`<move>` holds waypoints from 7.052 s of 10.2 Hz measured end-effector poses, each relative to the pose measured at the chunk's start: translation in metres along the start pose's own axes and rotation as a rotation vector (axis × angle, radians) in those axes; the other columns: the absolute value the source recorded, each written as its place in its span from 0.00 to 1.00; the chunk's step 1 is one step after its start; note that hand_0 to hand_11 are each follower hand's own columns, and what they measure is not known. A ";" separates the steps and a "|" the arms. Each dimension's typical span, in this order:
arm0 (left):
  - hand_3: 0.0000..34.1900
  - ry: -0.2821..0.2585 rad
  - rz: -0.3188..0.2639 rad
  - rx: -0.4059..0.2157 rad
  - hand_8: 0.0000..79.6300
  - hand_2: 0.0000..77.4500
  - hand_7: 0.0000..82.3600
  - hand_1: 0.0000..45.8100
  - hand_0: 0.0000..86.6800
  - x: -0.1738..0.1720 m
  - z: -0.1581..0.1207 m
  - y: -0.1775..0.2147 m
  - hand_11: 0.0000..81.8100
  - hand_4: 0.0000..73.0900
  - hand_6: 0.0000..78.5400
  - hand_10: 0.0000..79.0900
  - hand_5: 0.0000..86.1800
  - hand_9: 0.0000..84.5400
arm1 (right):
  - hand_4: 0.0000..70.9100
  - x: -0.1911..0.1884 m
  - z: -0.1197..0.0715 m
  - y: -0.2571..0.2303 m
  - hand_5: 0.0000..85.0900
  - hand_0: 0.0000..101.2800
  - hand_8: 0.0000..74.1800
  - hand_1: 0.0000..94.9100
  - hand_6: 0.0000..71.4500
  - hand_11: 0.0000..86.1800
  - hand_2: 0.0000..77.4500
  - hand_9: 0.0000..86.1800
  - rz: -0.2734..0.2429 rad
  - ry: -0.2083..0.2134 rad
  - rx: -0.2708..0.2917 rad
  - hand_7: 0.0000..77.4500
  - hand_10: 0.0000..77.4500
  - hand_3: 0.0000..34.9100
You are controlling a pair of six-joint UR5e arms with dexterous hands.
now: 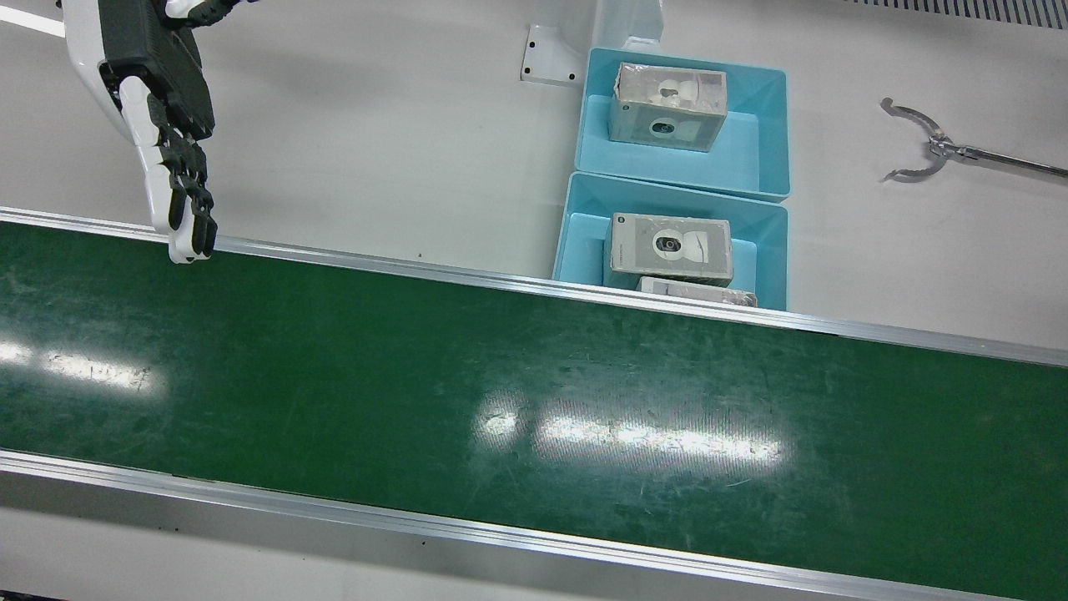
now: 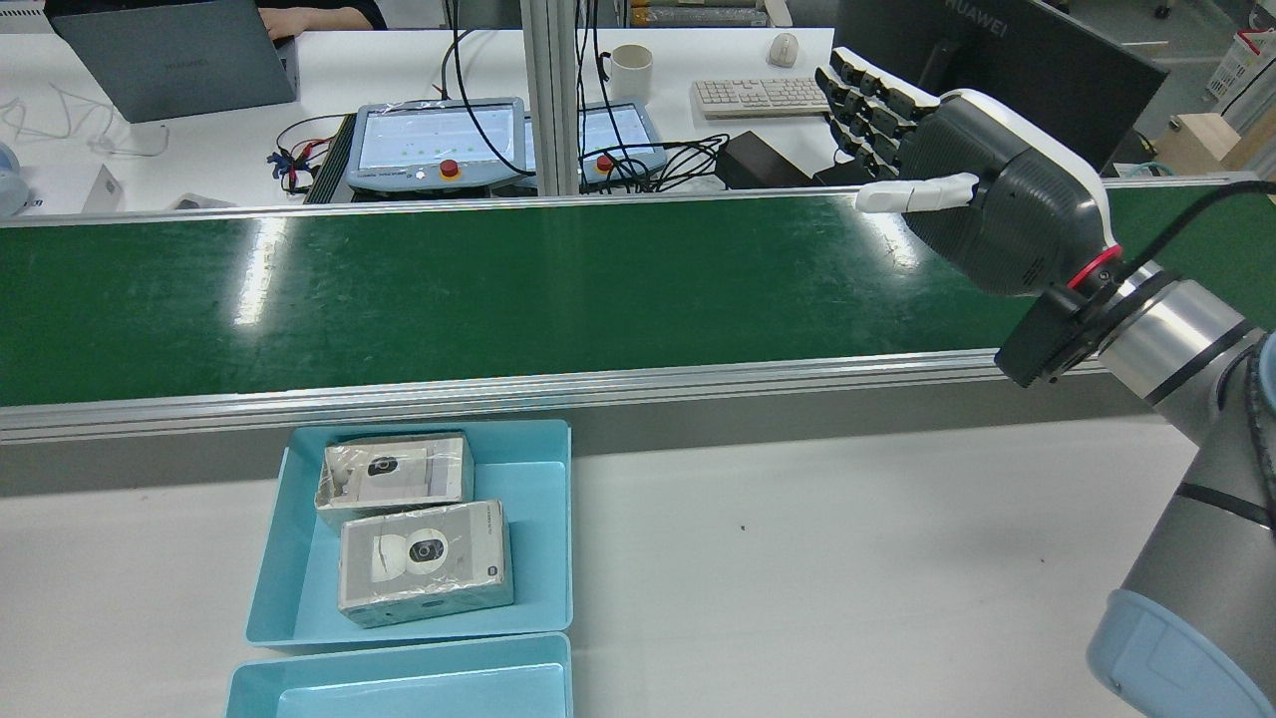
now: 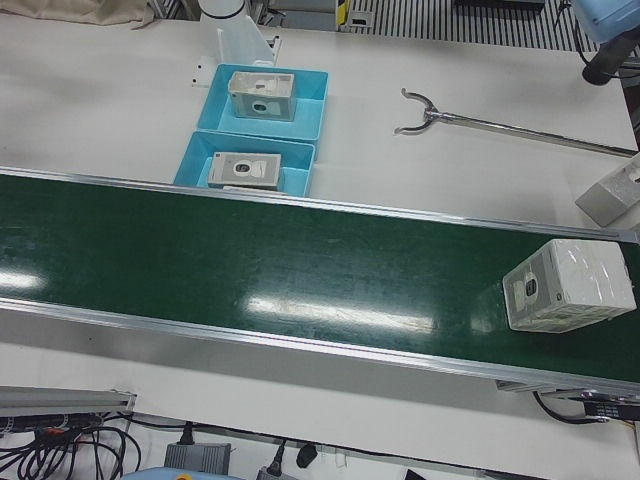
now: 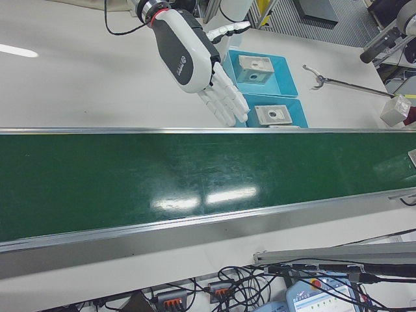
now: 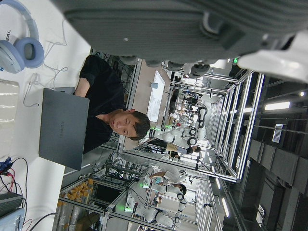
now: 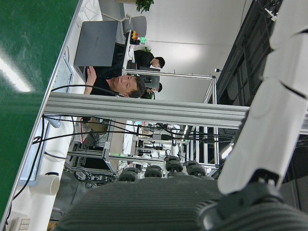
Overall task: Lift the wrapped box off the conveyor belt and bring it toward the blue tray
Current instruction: 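Lower the open right hand toward the conveyor belt surface, then hold the right hand open beside the belt as the wrapped box approaches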
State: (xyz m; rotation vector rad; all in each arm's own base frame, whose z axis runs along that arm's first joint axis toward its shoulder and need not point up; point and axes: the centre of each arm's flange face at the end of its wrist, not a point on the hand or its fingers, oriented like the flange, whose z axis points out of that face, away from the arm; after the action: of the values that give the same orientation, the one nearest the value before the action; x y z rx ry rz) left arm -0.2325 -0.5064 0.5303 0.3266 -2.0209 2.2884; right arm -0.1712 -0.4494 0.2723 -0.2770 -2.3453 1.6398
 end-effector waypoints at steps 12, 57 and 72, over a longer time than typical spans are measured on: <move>0.00 0.000 0.000 0.000 0.00 0.01 0.00 0.00 0.00 0.000 0.000 0.000 0.00 0.00 0.00 0.00 0.01 0.00 | 0.00 -0.023 0.026 0.011 0.01 0.40 0.04 0.09 0.00 0.03 0.08 0.04 -0.026 -0.075 -0.034 0.00 0.02 0.00; 0.00 0.000 0.000 0.000 0.00 0.01 0.00 0.00 0.00 0.000 0.000 0.000 0.00 0.00 0.00 0.00 0.01 0.00 | 0.04 0.020 0.106 -0.064 0.01 0.45 0.03 0.13 0.00 0.01 0.14 0.01 0.029 0.008 0.080 0.00 0.00 0.06; 0.00 0.000 0.000 0.000 0.00 0.01 0.00 0.00 0.00 0.000 0.000 0.000 0.00 0.00 0.00 0.01 0.01 0.00 | 0.02 0.050 0.136 -0.060 0.01 0.45 0.02 0.14 0.00 0.01 0.16 0.02 0.019 0.040 0.092 0.00 0.00 0.11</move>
State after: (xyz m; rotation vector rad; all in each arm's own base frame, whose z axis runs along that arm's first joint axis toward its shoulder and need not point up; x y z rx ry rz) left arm -0.2325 -0.5064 0.5303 0.3266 -2.0208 2.2884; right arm -0.2627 -0.5753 0.2903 -0.3116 -2.2375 1.7291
